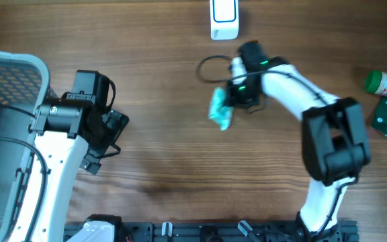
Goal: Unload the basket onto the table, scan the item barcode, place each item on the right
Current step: 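Lift the wipes pack and carry it toward the scanner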
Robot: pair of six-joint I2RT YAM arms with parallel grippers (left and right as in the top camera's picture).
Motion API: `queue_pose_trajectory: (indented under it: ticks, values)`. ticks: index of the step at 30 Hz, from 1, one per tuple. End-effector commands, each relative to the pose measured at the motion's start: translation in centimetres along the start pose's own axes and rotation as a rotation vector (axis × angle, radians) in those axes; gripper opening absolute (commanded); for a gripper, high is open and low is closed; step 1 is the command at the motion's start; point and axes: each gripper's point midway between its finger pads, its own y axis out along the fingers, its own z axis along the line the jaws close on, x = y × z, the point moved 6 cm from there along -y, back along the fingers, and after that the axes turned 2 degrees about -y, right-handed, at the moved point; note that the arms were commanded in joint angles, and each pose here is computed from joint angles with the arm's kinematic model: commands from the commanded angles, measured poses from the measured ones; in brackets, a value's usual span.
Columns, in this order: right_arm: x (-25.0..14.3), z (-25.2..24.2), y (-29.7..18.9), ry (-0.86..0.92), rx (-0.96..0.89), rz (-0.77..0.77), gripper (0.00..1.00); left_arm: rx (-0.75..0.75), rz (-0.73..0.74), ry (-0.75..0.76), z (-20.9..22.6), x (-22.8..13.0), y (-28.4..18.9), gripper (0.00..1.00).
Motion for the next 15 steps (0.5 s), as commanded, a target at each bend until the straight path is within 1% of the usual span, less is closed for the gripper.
queue_pose_trajectory:
  ticks: [1, 3, 4, 5, 7, 9, 14, 15]
  values:
    - [1.4, -2.3, -4.2, -0.071, -0.099, -0.083, 0.33, -0.016, -0.006, -0.002, 0.0, 0.1, -0.4, 1.00]
    - [2.1, -1.7, -6.9, -0.073, -0.094, -0.146, 0.43, -0.016, -0.006, -0.002, 0.0, 0.1, -0.4, 1.00]
    - [2.3, -1.2, -7.8, -0.081, -0.089, -0.173, 0.47, -0.016, -0.006, -0.001, 0.0, 0.1, -0.4, 1.00]
    - [2.3, -0.7, -8.4, -0.090, -0.080, -0.188, 0.48, -0.016, -0.006, -0.002, 0.0, 0.1, -0.4, 1.00]
    - [2.0, 0.4, -8.5, -0.084, -0.075, -0.190, 0.48, -0.016, -0.006, -0.002, 0.0, 0.1, -0.4, 1.00]
    - [1.5, 1.4, -7.4, -0.043, -0.123, -0.173, 0.48, -0.016, -0.006, -0.002, 0.0, 0.1, -0.4, 1.00]
    - [0.1, 2.6, -3.0, 0.107, -0.412, -0.181, 0.49, -0.016, -0.006, -0.001, 0.0, 0.1, -0.4, 1.00]
    - [-0.2, 2.7, -2.3, 0.122, -0.441, -0.176, 0.51, -0.016, -0.006, -0.002, 0.0, 0.1, -0.4, 1.00]
